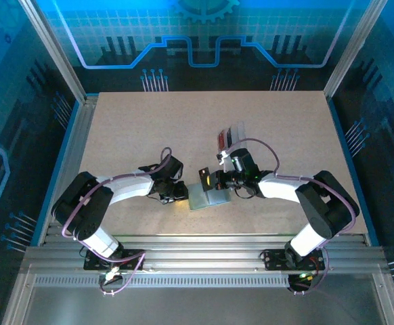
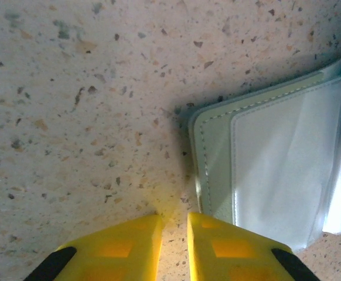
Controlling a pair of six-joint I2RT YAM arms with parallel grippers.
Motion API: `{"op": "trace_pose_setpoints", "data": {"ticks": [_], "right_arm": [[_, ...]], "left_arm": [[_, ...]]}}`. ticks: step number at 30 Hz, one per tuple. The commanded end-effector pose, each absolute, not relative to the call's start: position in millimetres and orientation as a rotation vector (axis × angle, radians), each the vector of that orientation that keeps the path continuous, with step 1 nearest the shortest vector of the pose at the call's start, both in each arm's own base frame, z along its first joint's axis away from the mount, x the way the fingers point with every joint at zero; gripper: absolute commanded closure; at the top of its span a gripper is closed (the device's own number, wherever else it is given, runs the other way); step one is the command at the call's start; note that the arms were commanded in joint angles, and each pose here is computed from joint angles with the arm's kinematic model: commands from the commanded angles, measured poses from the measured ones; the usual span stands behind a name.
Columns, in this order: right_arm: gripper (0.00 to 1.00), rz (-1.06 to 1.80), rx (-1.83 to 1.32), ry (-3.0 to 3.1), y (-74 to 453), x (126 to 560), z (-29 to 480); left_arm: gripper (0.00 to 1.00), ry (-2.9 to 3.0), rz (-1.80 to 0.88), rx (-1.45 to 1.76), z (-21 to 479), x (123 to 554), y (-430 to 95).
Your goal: Put the credit cards into the card holder
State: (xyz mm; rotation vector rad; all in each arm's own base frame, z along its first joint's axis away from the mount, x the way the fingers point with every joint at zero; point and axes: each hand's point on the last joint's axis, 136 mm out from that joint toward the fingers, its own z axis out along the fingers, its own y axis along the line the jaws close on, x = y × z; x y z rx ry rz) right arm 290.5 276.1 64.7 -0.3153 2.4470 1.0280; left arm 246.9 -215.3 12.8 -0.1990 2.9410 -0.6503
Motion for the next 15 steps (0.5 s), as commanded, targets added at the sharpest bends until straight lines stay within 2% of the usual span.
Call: {"op": "trace_pose_setpoints", "data": {"ticks": [1, 15], "right_arm": [[1.00, 1.000, -0.305, 2.438, 274.9, 296.9, 60.2], [1.00, 1.068, -0.279, 2.469, 280.2, 291.6, 50.8]], "left_arm": [[0.80, 2.958, -0.642, -0.177, -3.4, 243.8, -217.8], [0.83, 2.971, -0.632, -0.165, -9.1, 242.2, -220.8]]}}
